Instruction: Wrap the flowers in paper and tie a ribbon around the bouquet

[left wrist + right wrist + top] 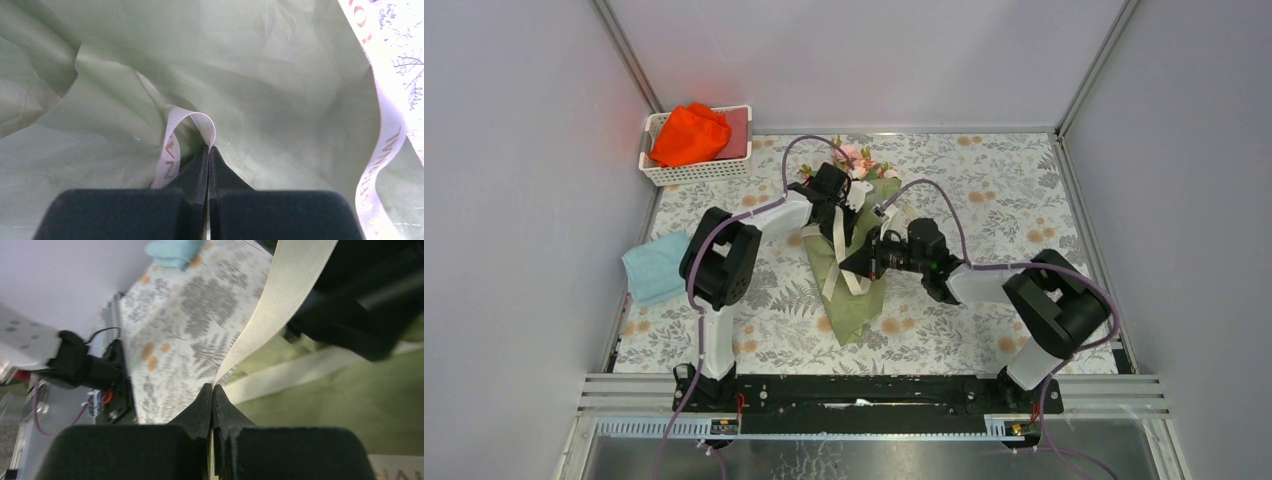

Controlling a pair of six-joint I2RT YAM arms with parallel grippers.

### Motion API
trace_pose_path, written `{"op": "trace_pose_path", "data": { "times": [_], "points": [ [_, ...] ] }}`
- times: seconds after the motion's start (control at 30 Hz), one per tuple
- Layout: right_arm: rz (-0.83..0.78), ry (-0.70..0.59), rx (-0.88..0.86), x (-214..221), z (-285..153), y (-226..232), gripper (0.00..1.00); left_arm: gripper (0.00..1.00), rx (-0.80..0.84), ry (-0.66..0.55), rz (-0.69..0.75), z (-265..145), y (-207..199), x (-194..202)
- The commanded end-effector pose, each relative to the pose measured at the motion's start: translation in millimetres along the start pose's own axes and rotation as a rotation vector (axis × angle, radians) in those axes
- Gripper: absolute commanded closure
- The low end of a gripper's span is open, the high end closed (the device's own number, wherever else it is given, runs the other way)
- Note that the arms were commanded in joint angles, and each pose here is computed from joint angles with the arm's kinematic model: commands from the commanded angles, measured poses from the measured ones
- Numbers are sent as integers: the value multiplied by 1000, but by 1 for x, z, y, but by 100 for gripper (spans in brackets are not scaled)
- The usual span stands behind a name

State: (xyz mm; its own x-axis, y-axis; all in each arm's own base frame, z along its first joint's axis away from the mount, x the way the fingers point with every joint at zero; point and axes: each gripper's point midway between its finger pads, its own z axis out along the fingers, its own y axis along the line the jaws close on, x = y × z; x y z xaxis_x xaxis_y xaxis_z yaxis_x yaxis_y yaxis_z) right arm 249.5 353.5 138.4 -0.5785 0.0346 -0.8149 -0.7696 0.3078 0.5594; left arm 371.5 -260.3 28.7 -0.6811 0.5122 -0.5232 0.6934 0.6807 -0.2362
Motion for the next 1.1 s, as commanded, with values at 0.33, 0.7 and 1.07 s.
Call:
{"op": "trace_pose_path", "data": {
  "times": [0.33,0.7,1.07],
  "points": [
    [138,16,386,12,14,-128,100,100,-93,-78,230,-155,-28,-29],
    [133,-20,258,-72,71,-133,100,100,184,39,889,-224,-187,22],
    [210,75,32,-49,86,-88,76,100,-53,-183,671,-182,-129,-85]
  ]
}}
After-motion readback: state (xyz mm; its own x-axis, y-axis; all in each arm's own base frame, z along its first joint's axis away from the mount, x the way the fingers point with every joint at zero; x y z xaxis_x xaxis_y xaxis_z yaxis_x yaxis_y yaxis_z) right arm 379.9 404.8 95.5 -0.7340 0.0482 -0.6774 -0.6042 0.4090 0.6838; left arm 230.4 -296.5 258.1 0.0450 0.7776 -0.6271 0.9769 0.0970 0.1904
